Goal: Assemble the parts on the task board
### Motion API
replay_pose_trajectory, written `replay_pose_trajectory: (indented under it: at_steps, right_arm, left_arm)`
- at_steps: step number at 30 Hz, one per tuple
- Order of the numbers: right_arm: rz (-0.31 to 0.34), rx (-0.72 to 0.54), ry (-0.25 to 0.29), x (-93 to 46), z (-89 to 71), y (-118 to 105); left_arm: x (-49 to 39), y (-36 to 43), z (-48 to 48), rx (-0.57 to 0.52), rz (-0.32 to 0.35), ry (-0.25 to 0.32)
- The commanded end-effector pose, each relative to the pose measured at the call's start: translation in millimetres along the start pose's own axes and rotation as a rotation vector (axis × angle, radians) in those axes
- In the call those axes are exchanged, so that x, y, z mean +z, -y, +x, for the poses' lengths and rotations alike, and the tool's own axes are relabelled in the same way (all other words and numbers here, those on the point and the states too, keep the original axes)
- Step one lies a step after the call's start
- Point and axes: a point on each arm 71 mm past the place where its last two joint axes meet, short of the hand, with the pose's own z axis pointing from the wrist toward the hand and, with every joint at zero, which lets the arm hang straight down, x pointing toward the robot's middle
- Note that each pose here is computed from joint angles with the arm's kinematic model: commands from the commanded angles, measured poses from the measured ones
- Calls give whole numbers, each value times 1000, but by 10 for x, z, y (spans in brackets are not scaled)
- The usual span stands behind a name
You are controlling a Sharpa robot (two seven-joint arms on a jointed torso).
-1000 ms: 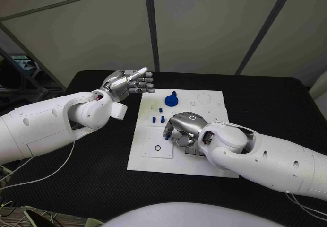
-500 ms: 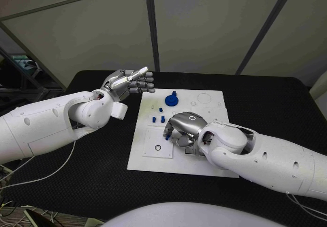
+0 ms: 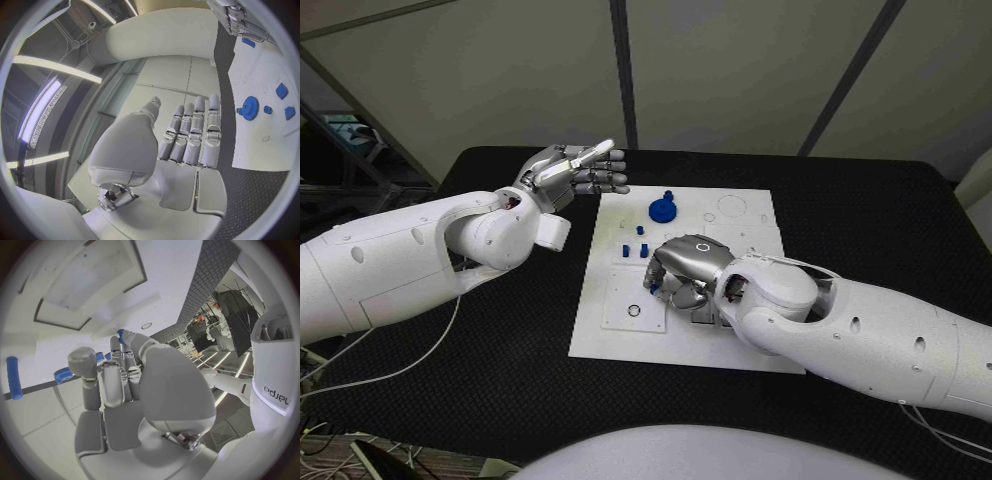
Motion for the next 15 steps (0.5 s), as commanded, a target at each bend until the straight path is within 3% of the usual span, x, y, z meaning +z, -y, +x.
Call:
replay_pose_trajectory:
  at_steps: [1, 15]
  right_arm:
    - [8, -6, -20, -5, 28, 12]
    - [-8, 22, 67, -71, -48, 14]
  left_arm:
    - [3, 18, 16, -6, 16, -14]
    - [6, 17, -1, -5, 15, -10]
